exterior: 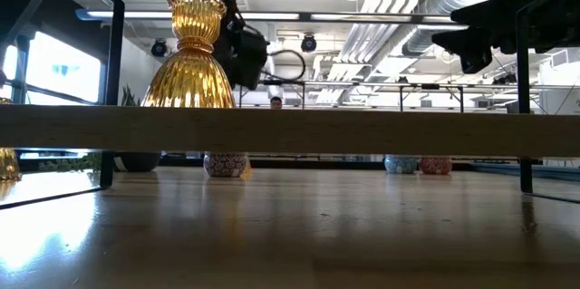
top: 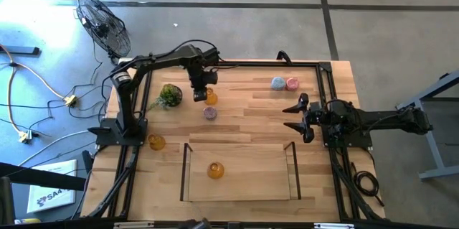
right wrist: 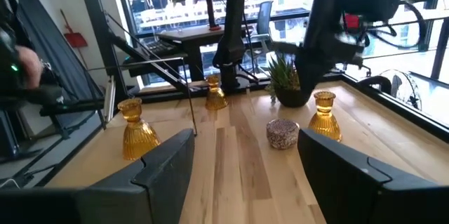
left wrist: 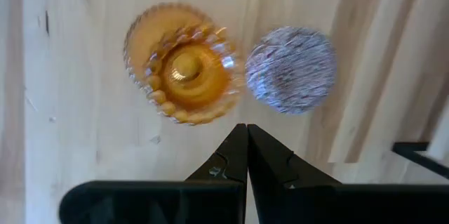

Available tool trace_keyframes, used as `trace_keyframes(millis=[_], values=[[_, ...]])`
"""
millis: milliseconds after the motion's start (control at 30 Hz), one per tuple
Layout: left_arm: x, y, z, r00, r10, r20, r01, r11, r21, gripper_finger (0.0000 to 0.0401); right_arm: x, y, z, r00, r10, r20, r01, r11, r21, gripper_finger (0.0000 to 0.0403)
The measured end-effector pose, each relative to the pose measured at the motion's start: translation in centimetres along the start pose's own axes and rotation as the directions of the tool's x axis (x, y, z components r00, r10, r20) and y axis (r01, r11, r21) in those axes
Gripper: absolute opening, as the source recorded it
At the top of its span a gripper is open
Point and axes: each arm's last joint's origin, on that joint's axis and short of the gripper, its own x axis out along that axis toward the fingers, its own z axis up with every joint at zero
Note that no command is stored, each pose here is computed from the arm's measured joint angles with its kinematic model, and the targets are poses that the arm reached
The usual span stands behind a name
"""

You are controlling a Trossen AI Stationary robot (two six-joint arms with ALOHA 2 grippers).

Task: Pick & Place candle stick holders
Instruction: Put the top gold glass candle holder on the shelf

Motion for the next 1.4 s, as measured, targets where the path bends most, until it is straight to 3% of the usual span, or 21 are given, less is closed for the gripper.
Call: trace_keyframes(millis=[233,367,800,1000,1133,1267,1400], values=[[-2.7,-2.7,1.0,0.997,0.036,0.075,-0.043,0.995,0.094,0.0001,0.0,0.0,-0.1,1.000,-0.002,-0.011,0.001,0.999,-0.042,0.0249],[-3.5,-4.1,1.5,0.997,0.037,0.066,-0.050,0.976,0.210,0.0001,0.0,0.0,-0.1,1.000,-0.002,-0.013,0.001,0.999,-0.054,0.0249],[-4.4,-6.2,2.6,0.993,0.012,0.114,-0.039,0.970,0.238,0.0001,0.0,-0.1,-0.6,0.998,-0.008,-0.061,0.005,0.998,-0.063,0.0249],[-4.5,-5.9,2.6,0.990,0.101,0.101,-0.119,0.974,0.194,0.0001,0.0,-0.1,-0.7,0.997,-0.010,-0.075,0.005,0.998,-0.062,0.0249],[-4.5,-5.5,2.8,0.972,0.209,0.109,-0.219,0.972,0.088,0.0009,0.0,-0.1,-0.8,0.997,-0.011,-0.080,0.006,0.998,-0.061,0.0249],[-4.6,-5.3,2.9,0.954,0.281,0.101,-0.288,0.956,0.051,0.0045,0.0,-0.1,-0.9,0.995,-0.012,-0.096,0.006,0.998,-0.060,0.0249],[-4.6,-5.3,2.9,0.953,0.286,0.101,-0.287,0.958,-0.007,0.0101,-0.1,-0.1,-1.1,0.994,-0.014,-0.111,0.008,0.998,-0.057,0.0249]])
